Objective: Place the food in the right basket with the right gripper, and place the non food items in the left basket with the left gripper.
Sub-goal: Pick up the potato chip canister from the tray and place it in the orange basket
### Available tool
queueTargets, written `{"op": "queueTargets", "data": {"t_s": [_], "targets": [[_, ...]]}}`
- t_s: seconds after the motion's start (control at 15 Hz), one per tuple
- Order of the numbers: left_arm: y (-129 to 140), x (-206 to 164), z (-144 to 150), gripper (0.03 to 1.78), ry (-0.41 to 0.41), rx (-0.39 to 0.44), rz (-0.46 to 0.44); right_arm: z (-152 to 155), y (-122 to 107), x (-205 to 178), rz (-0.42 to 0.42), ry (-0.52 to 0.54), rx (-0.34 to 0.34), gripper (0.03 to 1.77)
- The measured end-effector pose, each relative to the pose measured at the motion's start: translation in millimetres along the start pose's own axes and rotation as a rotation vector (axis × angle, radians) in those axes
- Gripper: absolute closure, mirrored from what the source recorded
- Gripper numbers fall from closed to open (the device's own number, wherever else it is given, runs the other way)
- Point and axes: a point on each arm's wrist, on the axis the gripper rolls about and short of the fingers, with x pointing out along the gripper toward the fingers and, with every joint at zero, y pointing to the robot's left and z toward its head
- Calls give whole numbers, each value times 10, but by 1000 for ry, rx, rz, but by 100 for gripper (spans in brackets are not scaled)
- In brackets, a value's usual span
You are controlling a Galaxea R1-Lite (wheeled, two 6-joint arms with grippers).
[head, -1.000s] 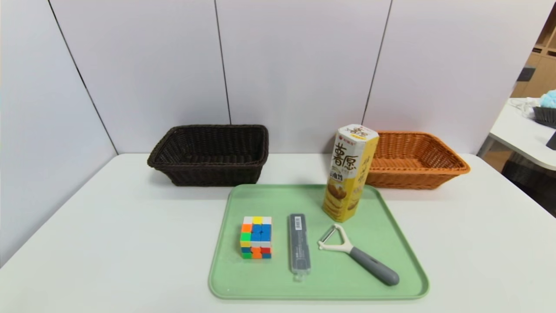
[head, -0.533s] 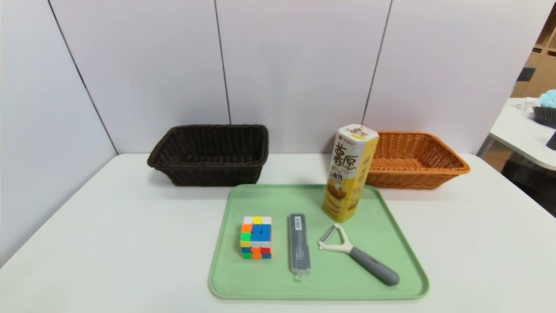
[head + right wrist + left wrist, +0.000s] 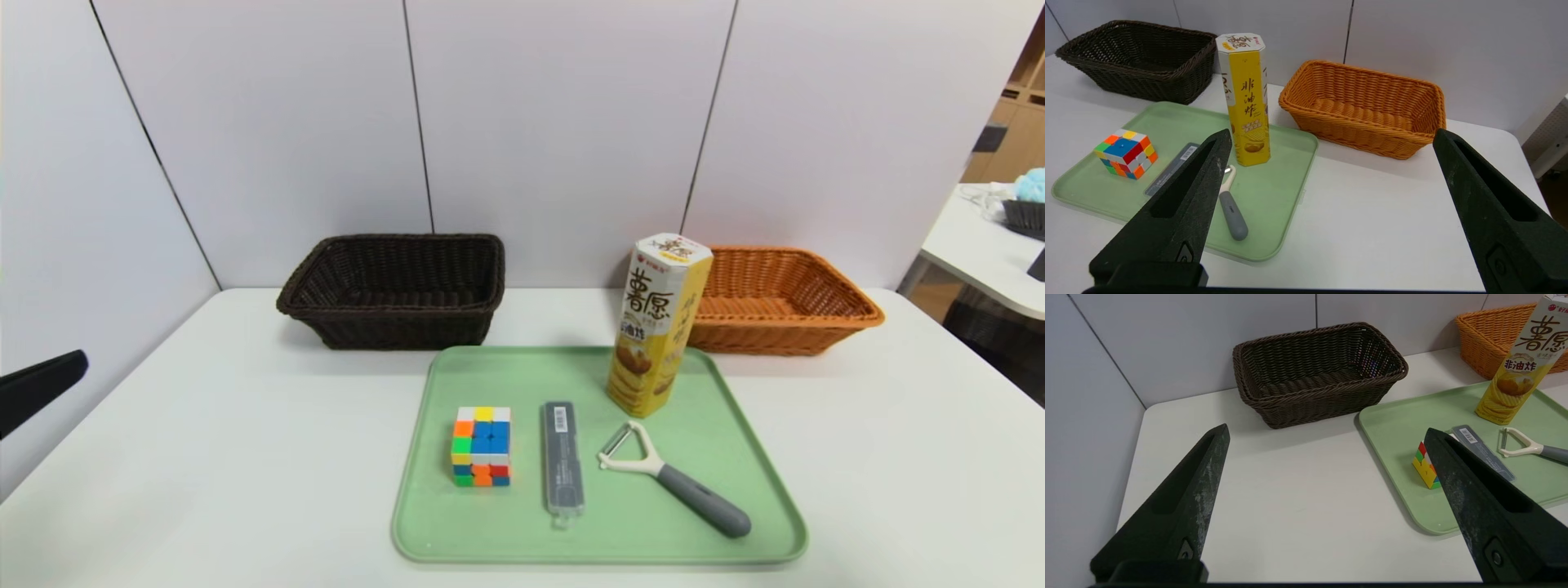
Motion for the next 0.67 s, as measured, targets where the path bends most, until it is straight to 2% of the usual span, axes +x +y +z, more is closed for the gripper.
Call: {"op": "queueTargets", "data": {"t_s": [0.33,0.67], "targets": [[-17,333,-179,12,45,-21,-95,-56,-4,277,96,89,22,10],[-167,573,-238,12,78,-42,-155,-113,27,506,163,89,21,10]]}}
